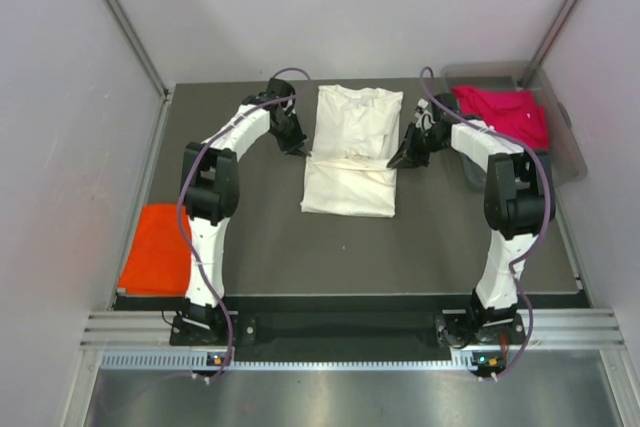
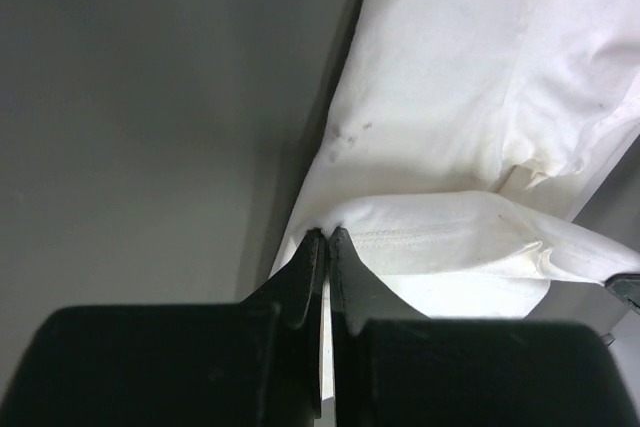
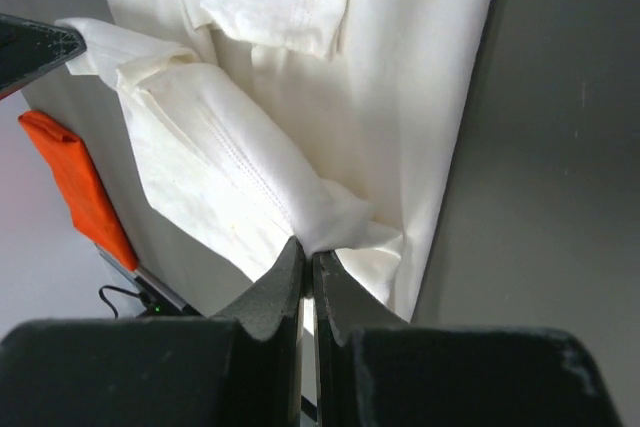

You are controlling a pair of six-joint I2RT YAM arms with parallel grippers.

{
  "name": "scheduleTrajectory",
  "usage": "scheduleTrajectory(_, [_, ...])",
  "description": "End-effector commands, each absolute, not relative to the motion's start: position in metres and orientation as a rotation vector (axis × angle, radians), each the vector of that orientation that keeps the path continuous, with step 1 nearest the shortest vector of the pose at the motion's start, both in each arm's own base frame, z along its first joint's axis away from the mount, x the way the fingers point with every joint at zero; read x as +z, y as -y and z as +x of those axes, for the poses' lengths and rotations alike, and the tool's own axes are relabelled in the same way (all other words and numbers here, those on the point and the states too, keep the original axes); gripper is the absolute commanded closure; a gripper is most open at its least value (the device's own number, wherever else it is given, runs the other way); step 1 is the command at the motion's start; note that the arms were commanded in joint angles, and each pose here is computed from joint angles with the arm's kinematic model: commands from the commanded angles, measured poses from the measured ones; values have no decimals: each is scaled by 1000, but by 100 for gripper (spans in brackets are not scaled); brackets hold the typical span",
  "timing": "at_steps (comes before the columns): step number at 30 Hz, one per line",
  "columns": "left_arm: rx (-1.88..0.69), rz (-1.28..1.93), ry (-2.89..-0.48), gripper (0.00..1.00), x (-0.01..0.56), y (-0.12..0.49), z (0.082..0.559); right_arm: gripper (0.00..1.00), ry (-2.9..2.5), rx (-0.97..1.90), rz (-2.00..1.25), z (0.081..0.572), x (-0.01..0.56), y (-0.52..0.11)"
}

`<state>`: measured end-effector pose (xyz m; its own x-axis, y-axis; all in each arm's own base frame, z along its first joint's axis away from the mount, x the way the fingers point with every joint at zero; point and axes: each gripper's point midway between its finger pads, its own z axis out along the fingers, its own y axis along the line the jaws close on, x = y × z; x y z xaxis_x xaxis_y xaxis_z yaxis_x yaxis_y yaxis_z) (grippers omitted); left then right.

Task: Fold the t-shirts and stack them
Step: Fold the tshirt

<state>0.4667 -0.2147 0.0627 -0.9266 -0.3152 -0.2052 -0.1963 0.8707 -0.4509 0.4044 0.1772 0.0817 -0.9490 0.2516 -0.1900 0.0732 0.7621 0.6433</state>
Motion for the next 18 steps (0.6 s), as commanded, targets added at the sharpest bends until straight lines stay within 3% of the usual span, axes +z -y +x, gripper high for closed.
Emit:
scheduleTrajectory(1, [-673,-374,-2701,100,79,214,488,100,-2653,976,221,422,93,-171])
scheduleTrajectory(18, [-768,-412,-2674,100,74,224,508,97,-2630,984,248,454,92,-162])
